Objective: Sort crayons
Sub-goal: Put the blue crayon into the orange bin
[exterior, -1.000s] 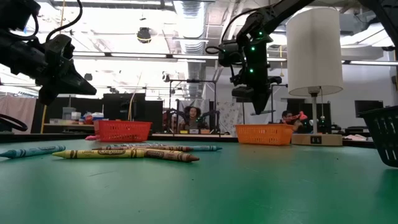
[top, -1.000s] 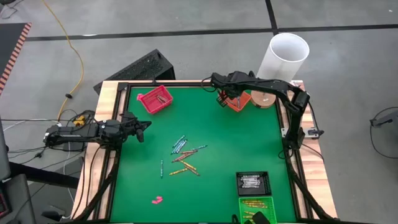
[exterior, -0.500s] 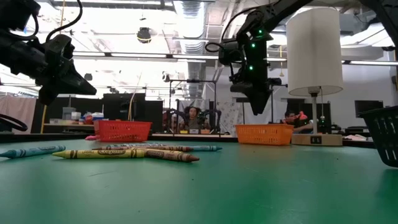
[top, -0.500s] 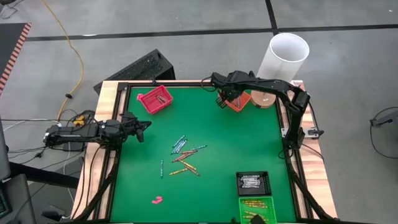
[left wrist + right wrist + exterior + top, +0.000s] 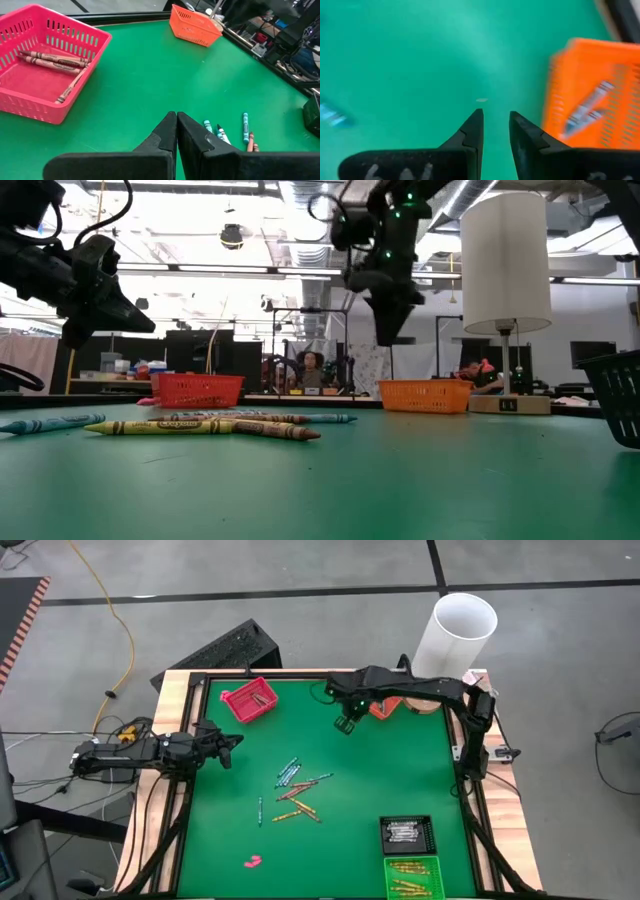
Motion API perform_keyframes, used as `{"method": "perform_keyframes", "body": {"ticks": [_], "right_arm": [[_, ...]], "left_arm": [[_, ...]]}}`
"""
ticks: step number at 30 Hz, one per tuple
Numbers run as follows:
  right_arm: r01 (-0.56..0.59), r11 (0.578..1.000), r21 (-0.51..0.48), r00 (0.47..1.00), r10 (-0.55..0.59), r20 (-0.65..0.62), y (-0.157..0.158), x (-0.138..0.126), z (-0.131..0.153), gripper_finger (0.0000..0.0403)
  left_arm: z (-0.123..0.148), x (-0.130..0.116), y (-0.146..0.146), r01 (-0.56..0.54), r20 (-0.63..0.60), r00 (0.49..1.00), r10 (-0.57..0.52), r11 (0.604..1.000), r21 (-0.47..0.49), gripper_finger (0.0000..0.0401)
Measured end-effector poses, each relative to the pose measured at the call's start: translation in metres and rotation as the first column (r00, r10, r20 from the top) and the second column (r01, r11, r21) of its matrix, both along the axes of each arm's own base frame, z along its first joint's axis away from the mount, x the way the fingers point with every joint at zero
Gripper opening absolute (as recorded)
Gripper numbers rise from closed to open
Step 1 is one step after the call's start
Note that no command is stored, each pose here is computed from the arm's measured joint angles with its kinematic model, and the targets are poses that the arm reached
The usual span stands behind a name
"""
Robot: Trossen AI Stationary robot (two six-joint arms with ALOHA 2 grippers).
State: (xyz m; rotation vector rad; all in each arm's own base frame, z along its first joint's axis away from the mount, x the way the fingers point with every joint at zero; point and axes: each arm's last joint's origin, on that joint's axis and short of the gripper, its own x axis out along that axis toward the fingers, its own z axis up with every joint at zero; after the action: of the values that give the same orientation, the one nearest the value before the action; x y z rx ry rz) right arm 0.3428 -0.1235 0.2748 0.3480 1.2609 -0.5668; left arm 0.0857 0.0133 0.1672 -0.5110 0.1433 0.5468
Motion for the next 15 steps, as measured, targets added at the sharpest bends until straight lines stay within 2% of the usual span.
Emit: {"method": "perform_keyframes", "body": {"ticks": [2,4,7,9,12,15], "right_arm": [[-0.091,0.996,0.018,0.995,0.09,0.031,0.015,0.008,0.001,0.0087],[-0.226,0.974,0.018,0.971,0.224,0.078,0.033,0.018,0.0,0.0087],[-0.428,0.903,-0.029,0.895,0.428,0.125,0.065,0.03,-0.003,0.0087],[-0.539,0.84,-0.067,0.828,0.542,0.142,0.086,0.036,-0.005,0.0087],[-0.63,0.768,-0.114,0.748,0.64,0.177,0.109,0.043,-0.008,0.0087],[-0.659,0.737,-0.151,0.704,0.675,0.222,0.123,0.048,-0.013,0.0087]], "left_arm": [[0.0,0.0,0.0,0.001,0.004,1.0,-0.001,1.0,-0.008,0.0],[0.0,0.0,0.0,-0.002,0.008,1.0,0.002,1.0,-0.015,0.0],[0.0,0.0,0.0,-0.003,0.011,1.0,0.003,1.0,-0.021,0.0],[0.0,0.0,0.0,0.001,0.011,1.0,-0.001,1.0,-0.022,0.0],[0.0,0.0,-0.001,0.015,0.011,1.0,-0.015,1.0,-0.026,0.0],[0.0,0.0,-0.001,0.019,0.01,1.0,-0.018,0.999,-0.027,0.0]]}}
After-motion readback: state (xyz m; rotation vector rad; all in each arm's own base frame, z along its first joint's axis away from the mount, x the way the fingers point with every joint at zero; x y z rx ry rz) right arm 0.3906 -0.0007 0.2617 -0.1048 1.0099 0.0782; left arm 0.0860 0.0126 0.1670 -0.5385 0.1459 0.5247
